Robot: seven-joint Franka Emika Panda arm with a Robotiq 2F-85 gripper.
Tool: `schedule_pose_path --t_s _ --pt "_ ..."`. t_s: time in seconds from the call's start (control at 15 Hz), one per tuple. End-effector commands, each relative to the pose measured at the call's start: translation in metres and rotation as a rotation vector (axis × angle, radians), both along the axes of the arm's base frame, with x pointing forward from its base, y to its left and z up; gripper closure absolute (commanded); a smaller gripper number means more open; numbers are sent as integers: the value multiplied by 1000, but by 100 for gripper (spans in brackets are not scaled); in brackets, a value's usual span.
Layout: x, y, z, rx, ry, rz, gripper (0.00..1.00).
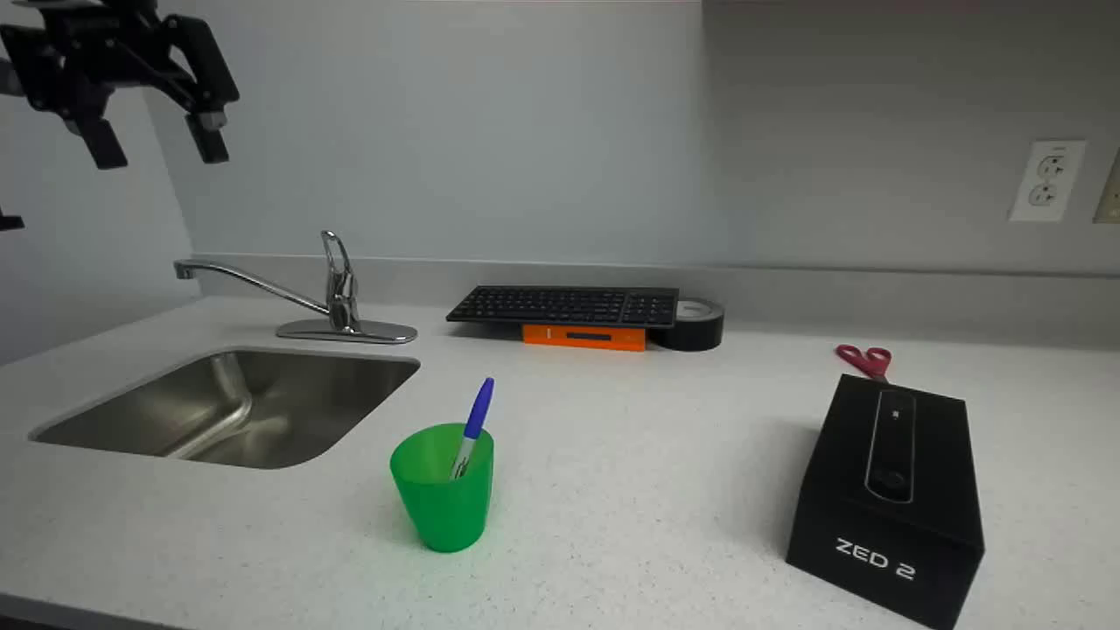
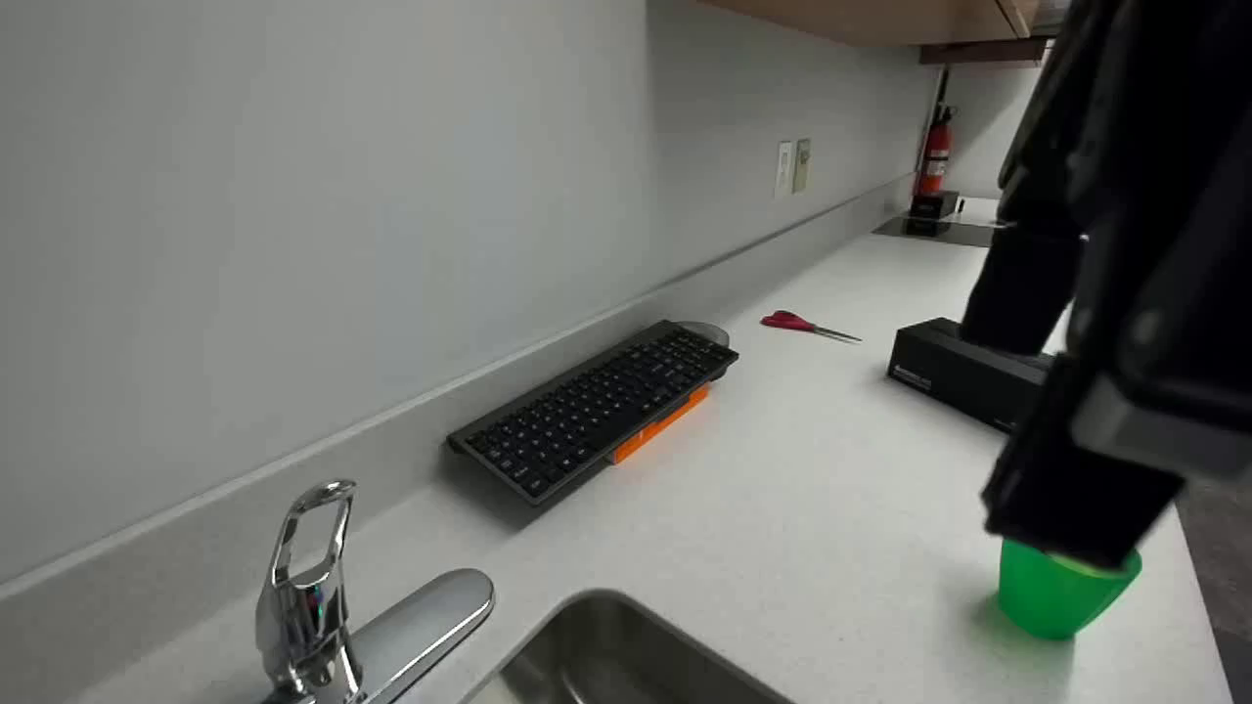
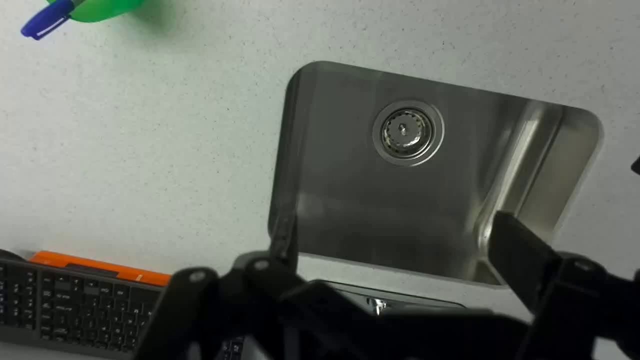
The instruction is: Put the marker in the cup on the counter
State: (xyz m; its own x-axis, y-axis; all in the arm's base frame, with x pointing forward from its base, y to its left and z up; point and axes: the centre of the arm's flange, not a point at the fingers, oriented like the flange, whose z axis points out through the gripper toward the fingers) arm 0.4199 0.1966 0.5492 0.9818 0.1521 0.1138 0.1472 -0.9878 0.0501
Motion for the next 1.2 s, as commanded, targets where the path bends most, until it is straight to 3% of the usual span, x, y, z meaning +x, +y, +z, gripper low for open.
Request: schedule_pose_path --t_s 0.0,0.27,0.47,0.87,1.13 --pt "0 0 0 0 1 0 0" --pt "0 0 0 0 1 0 0" --pt "5 -28 -14 48 71 62 0" --pt "5 -145 -68 108 195 78 0" --pt "-14 -221 -81 57 253 1 0"
